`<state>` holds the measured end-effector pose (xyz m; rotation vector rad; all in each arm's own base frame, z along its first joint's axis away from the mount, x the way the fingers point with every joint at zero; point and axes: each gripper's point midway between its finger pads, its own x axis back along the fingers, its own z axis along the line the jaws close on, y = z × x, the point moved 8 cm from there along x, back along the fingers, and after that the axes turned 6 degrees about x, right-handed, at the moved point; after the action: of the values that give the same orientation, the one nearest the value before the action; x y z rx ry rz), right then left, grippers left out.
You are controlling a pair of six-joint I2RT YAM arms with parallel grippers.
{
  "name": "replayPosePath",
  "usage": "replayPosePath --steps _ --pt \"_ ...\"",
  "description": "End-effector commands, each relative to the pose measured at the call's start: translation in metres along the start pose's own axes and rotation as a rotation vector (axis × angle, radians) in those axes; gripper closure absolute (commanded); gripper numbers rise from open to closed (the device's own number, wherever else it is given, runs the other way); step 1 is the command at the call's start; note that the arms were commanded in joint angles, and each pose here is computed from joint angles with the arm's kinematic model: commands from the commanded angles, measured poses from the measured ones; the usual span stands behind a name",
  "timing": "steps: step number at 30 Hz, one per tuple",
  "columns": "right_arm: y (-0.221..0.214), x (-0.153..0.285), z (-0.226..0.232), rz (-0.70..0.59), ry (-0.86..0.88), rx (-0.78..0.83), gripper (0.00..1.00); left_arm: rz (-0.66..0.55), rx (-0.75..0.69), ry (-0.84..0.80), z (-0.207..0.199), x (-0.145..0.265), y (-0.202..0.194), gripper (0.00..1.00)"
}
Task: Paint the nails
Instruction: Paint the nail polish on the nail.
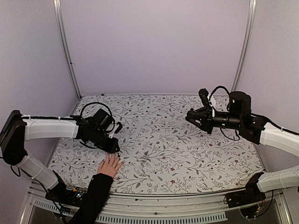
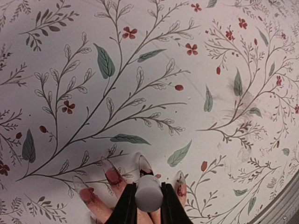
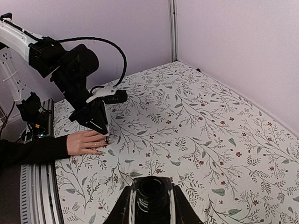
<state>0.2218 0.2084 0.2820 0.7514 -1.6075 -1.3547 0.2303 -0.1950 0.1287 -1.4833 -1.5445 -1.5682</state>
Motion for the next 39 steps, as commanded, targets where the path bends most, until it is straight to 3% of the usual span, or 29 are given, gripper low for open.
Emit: replayPosePath --steps 1,39 --pt "0.010 0.003 -0.002 -0.036 -0.020 0.023 1.00 0.020 -0.004 0.021 0.004 -0.004 -0.003 1.00" --pt "0.010 0.004 -0.002 -0.037 -0.023 0.022 1.00 -0.004 -0.004 0.018 -0.001 -0.006 0.007 1.00"
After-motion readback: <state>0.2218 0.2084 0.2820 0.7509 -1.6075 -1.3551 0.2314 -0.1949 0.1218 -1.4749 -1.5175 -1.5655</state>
